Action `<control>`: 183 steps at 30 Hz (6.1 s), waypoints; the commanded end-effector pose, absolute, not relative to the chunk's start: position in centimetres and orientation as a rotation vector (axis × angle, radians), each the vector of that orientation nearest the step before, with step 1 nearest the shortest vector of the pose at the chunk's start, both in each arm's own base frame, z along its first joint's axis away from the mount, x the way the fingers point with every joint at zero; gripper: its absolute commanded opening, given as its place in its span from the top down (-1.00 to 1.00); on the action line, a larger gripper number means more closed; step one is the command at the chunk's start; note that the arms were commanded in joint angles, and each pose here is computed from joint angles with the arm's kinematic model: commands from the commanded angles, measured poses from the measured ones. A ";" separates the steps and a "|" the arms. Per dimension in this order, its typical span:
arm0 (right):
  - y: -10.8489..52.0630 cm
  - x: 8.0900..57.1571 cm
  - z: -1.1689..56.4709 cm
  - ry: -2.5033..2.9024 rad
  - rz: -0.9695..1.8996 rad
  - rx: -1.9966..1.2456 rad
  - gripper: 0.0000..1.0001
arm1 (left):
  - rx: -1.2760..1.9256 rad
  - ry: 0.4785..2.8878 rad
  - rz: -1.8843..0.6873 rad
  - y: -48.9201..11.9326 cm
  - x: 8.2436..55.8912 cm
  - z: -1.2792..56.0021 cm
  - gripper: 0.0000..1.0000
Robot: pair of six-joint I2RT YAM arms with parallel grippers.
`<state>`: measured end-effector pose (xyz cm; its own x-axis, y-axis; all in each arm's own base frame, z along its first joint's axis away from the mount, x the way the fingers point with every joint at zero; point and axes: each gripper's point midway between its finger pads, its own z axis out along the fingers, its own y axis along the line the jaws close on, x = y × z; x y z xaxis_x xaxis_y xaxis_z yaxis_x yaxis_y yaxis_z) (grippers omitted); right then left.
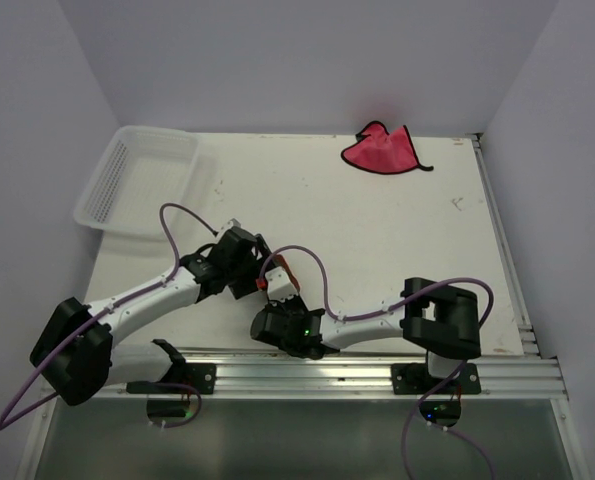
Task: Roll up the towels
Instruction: Roll the towel, then place the rolled towel into the container
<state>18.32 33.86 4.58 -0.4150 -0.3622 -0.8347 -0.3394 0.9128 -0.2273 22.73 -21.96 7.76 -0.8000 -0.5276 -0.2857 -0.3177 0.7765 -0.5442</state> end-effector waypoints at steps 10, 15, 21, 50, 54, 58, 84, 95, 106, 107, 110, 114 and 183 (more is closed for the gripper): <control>35.3 18.6 6.2 1.961 -0.005 -0.457 1.00 | -0.661 2.455 -0.733 -23.5 24.7 8.7 -0.85; 35.4 18.4 6.5 1.936 0.008 -0.459 1.00 | -0.652 2.504 -0.683 -23.7 24.8 7.3 -0.86; 35.7 18.0 7.0 1.902 0.004 -0.472 1.00 | -0.656 2.543 -0.672 -23.8 24.3 5.3 -0.86; 36.2 17.6 9.0 1.816 -0.064 -0.471 0.51 | -0.563 2.583 -0.718 -24.2 22.8 2.5 0.69; 35.1 17.6 10.2 1.791 -0.076 -0.433 -0.24 | -0.533 2.573 -0.688 -24.0 23.3 3.0 0.87; 34.4 17.5 10.3 1.787 -0.082 -0.425 -0.30 | -0.500 2.552 -0.668 -24.1 24.2 4.0 1.00; 27.4 15.0 12.4 1.773 -0.030 -0.337 -0.34 | -0.487 2.340 -0.371 -15.2 31.0 11.1 1.00; 26.0 15.1 12.3 1.782 -0.038 -0.332 -0.36 | -0.473 2.141 -0.028 -7.4 37.7 20.1 1.00; 24.5 16.6 11.1 1.908 0.028 -0.308 -0.36 | -0.483 2.031 0.379 7.4 46.0 26.4 1.00; 24.6 16.8 11.0 1.916 0.029 -0.313 -0.36 | -0.498 2.034 0.412 9.0 46.2 26.3 1.00; 24.6 17.2 10.6 1.946 0.025 -0.333 -0.36 | -0.480 2.094 0.487 11.4 47.7 24.8 1.00; 24.3 17.9 10.1 1.987 0.030 -0.330 -0.36 | -0.407 2.158 0.598 13.2 49.1 21.9 1.00; 27.1 21.7 7.8 2.182 0.052 -0.447 -0.38 | -0.311 2.180 0.130 9.9 57.1 19.4 -0.99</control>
